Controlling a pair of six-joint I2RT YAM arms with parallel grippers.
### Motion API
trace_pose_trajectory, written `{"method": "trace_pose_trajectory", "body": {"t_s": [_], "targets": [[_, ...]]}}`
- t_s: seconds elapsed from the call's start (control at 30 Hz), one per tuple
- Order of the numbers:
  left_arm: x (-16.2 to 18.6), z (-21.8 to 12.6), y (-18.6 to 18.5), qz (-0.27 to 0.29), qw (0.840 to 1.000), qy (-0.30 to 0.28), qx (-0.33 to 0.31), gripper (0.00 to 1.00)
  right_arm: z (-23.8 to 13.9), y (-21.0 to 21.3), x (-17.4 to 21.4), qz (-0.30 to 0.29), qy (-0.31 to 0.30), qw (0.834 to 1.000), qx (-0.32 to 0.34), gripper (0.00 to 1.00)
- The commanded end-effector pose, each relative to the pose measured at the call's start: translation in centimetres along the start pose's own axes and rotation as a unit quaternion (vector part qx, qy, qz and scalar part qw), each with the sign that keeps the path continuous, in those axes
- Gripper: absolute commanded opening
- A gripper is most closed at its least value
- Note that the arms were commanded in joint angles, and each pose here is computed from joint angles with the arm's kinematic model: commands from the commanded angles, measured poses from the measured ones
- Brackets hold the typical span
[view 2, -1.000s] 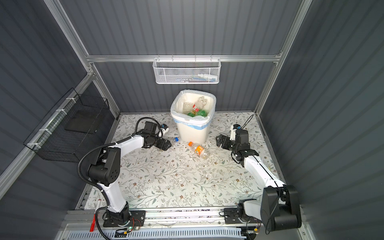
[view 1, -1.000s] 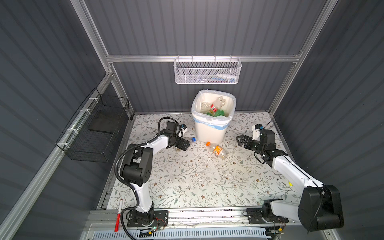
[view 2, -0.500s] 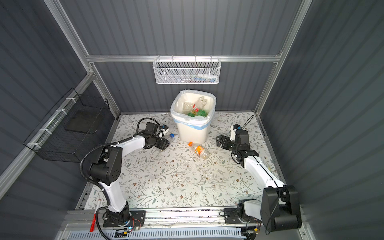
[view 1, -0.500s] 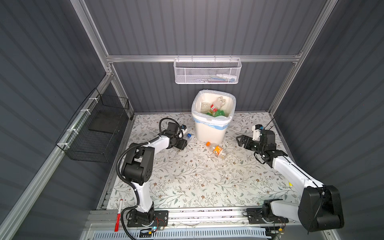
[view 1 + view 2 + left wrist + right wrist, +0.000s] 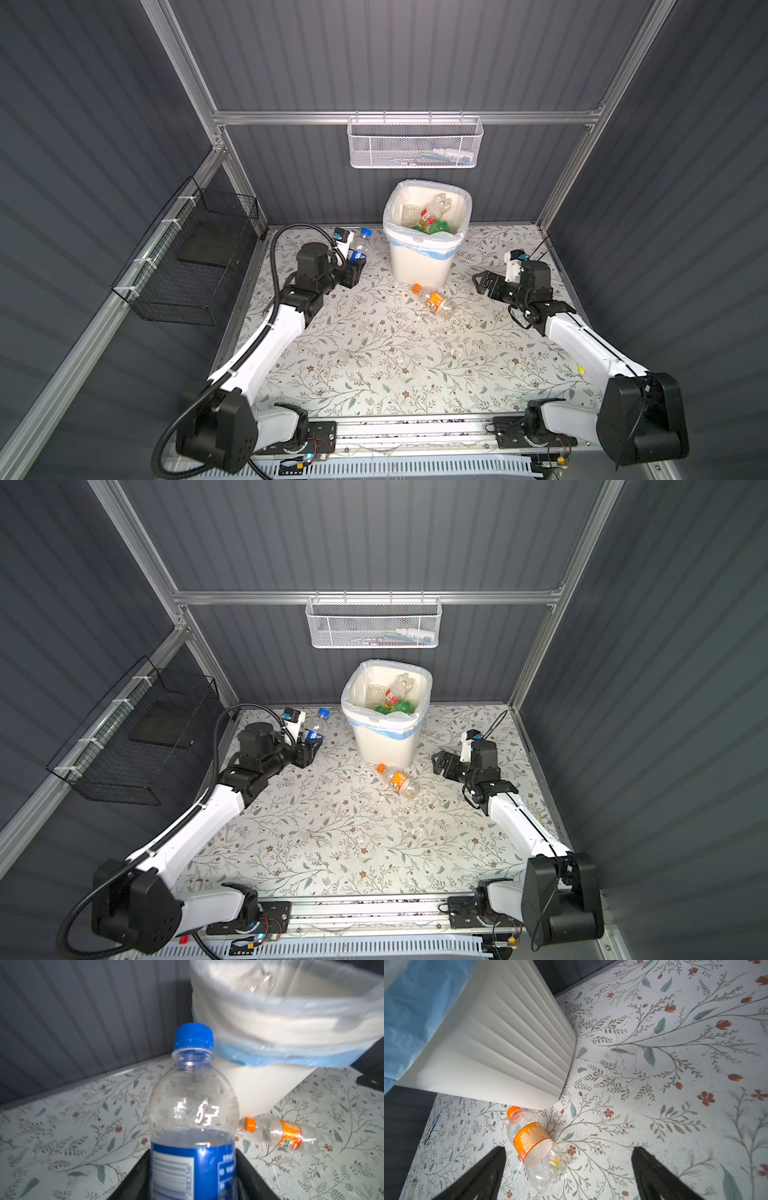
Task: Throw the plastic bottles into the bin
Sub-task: 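Lift the blue-labelled bottle with the left gripper over the bin and release, then withdraw the left gripper while the right gripper grasps the orange-labelled bottle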
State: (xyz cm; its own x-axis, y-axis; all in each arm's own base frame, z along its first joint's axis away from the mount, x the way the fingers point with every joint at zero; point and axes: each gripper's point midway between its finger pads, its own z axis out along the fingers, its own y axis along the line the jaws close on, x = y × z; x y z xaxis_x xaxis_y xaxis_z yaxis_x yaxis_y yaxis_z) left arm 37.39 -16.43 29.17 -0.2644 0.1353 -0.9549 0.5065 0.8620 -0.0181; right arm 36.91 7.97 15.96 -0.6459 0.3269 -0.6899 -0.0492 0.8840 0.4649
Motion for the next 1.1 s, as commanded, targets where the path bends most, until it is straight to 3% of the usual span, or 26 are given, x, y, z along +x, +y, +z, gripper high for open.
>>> {"method": "trace_pose_trajectory", "body": {"t_s": [0.0, 0.1, 0.23, 0.37, 0.43, 0.57, 0.6, 0.67, 0.8, 1.07], "targets": [[-7.5, -4.8, -0.6, 0.018, 0.990, -0.137, 0.000, 0.60, -0.4, 0.2, 0.2, -0.004, 0.001, 1.000, -0.001, 0.96], [-12.7, -9.8, -2.0, 0.049, 0.969, -0.243, 0.010, 0.59, -0.4, 0.1, 0.6, 0.001, 0.001, 1.000, 0.000, 0.95], [-17.6, -16.3, -4.1, 0.090, 0.923, -0.372, 0.032, 0.59, -0.6, 0.1, 0.6, 0.003, -0.003, 1.000, 0.002, 0.95], [-21.7, -18.9, -5.5, 0.103, 0.888, -0.444, 0.066, 0.59, -0.8, 0.2, 0.4, 0.002, -0.008, 1.000, 0.002, 0.95], [-23.7, -16.6, -5.7, 0.080, 0.893, -0.431, 0.102, 0.59, -0.8, 0.4, 0.1, 0.002, -0.009, 1.000, 0.001, 0.95], [-27.4, -6.0, -4.8, -0.037, 0.933, -0.314, 0.172, 0.60, -0.8, 1.2, -0.1, -0.001, -0.011, 1.000, -0.005, 0.95], [-26.8, -2.7, -5.1, -0.053, 0.943, -0.269, 0.189, 0.68, -0.9, 1.4, -0.1, -0.004, -0.011, 1.000, -0.005, 0.94], [-26.3, 1.4, -5.6, -0.061, 0.959, -0.202, 0.192, 0.97, -1.3, 1.7, 0.0, -0.009, -0.011, 1.000, -0.001, 0.94], [-26.9, 1.9, -4.4, -0.059, 0.963, -0.213, 0.156, 1.00, -2.1, 1.7, 0.5, -0.021, -0.006, 1.000, 0.004, 0.95], [-27.8, -3.3, -1.3, -0.035, 0.963, -0.262, 0.057, 1.00, -0.3, 2.5, 2.4, -0.041, 0.058, 0.997, -0.024, 0.96]]}}
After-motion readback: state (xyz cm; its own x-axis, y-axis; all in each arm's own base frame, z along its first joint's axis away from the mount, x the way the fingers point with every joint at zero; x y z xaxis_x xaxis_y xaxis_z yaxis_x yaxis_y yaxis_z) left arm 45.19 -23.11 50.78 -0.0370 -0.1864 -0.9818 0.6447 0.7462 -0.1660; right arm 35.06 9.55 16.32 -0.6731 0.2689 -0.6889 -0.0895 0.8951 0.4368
